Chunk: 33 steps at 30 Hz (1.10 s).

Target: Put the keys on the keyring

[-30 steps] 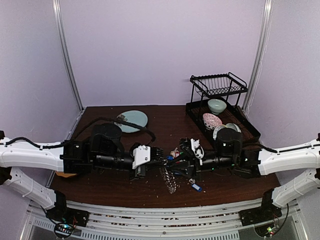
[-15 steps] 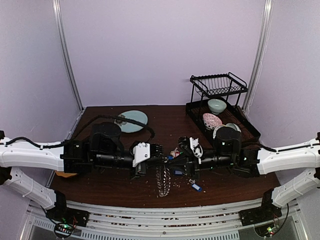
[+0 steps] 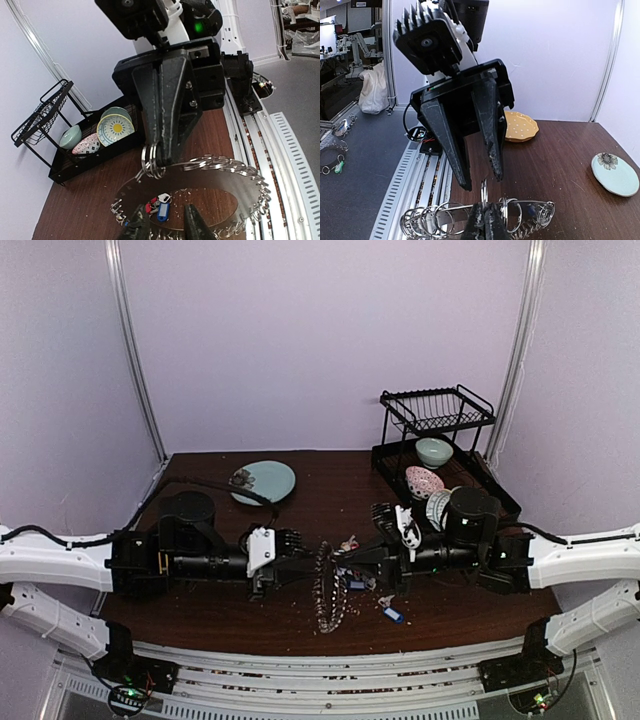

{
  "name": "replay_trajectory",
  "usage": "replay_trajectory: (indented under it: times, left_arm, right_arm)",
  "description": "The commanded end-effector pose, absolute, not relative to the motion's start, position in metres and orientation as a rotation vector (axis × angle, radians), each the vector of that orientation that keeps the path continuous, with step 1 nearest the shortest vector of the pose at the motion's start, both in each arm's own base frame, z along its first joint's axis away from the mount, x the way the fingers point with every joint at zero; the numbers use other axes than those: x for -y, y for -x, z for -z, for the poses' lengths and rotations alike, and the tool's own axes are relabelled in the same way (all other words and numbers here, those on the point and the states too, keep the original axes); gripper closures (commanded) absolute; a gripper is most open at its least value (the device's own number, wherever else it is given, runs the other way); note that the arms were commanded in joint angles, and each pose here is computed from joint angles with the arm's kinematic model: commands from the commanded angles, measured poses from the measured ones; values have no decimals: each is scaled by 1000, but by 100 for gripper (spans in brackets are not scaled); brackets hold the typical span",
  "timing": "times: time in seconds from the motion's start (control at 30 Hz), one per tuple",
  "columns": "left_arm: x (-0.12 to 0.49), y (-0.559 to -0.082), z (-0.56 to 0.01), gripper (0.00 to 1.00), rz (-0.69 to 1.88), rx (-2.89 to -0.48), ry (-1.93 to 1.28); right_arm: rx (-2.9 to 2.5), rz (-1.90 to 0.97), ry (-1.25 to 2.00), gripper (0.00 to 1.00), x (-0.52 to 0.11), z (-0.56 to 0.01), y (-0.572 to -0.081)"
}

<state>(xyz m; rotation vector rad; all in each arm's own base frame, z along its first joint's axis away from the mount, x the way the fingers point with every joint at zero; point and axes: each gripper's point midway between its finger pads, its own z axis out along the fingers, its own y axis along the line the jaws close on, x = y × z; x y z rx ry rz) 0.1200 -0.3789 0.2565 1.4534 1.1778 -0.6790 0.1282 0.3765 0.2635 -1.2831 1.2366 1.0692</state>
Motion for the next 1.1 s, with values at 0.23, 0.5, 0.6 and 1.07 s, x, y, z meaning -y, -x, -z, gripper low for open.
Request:
replay_trajectory:
  times: [0.23, 0.5, 0.6, 1.07]
  left_arm:
    - [394, -109, -302, 87, 735, -977, -1376]
    - [404, -105, -312, 88, 764, -945, -1322]
    - [405, -104, -315, 92, 772, -936, -1309]
    - [401, -104, -322, 100, 784, -977, -1268]
  right_arm:
    - [-1058, -1164, 1193, 100, -373, -300, -116]
    - [-1032, -1219, 1161, 100, -375, -310, -113]
    - [-1019, -1228, 1156, 100, -374, -313, -112]
    - [-1097, -1175, 1172, 100, -373, -301, -117]
